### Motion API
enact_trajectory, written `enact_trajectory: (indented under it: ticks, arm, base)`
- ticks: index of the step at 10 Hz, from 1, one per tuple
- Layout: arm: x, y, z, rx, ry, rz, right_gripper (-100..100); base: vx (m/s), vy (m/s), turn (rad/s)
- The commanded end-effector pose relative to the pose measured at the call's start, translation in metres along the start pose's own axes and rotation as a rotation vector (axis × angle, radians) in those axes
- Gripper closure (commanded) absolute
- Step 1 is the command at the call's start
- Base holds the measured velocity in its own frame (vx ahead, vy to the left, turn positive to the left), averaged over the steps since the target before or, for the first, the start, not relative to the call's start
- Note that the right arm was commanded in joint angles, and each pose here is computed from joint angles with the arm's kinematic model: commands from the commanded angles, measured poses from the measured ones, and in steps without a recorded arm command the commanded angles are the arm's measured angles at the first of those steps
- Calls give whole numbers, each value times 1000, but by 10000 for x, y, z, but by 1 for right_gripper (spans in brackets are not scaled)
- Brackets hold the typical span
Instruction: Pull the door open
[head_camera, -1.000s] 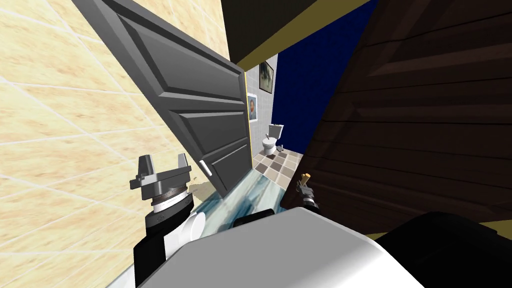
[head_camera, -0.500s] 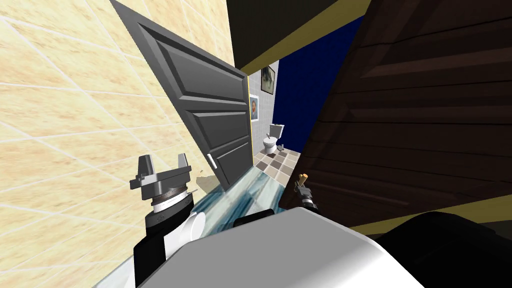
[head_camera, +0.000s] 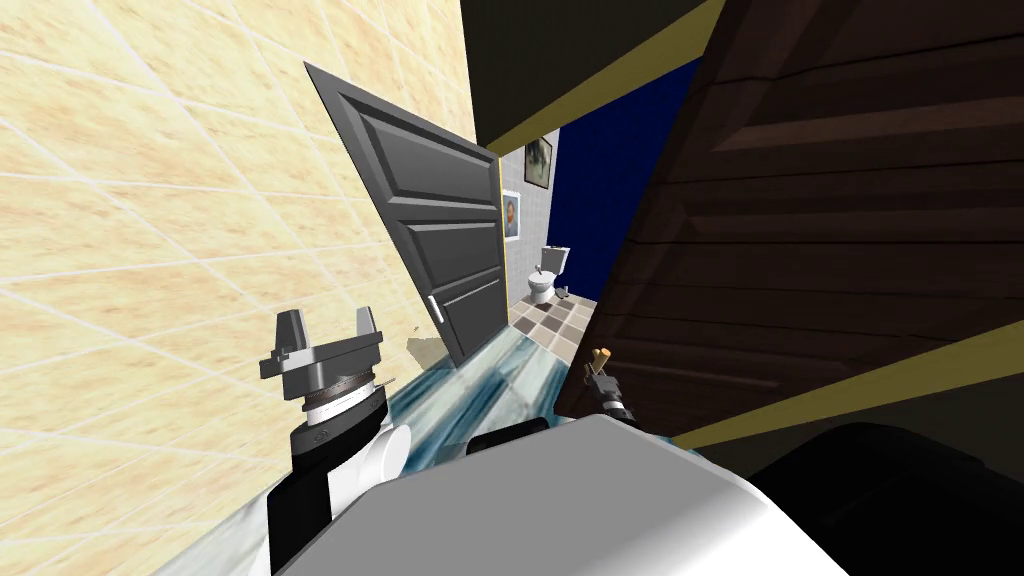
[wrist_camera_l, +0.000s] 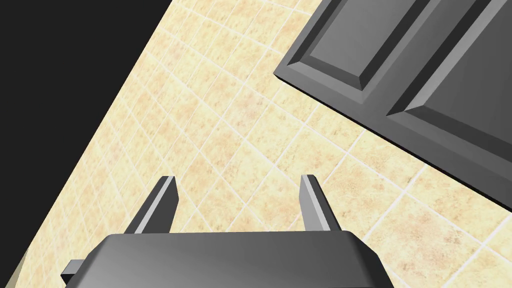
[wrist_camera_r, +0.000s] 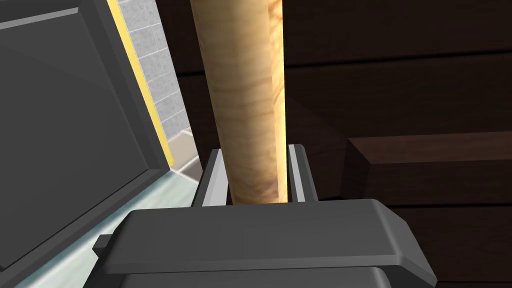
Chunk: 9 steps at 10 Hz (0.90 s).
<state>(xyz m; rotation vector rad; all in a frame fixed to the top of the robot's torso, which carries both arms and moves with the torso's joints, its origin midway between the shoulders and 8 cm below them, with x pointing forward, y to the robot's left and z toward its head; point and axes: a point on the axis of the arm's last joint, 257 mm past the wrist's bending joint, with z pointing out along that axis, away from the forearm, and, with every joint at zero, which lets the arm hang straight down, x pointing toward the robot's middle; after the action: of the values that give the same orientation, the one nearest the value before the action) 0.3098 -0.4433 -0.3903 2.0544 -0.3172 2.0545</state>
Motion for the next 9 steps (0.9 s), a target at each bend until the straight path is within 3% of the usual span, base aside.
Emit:
enact_trajectory:
  ticks: [1, 2, 3, 9]
  arm:
    - [-12, -64, -40, 25, 0, 2, 100]
    - [-25, -47, -38, 15, -6, 0, 100]
    - [-53, -91, -109, 40, -13, 0, 100]
    - [-21, -198, -278, 126, -2, 0, 100]
  base:
    - [-224, 0, 20]
    - [-99, -2, 7]
    - [-152, -15, 85]
    - [-202, -27, 93]
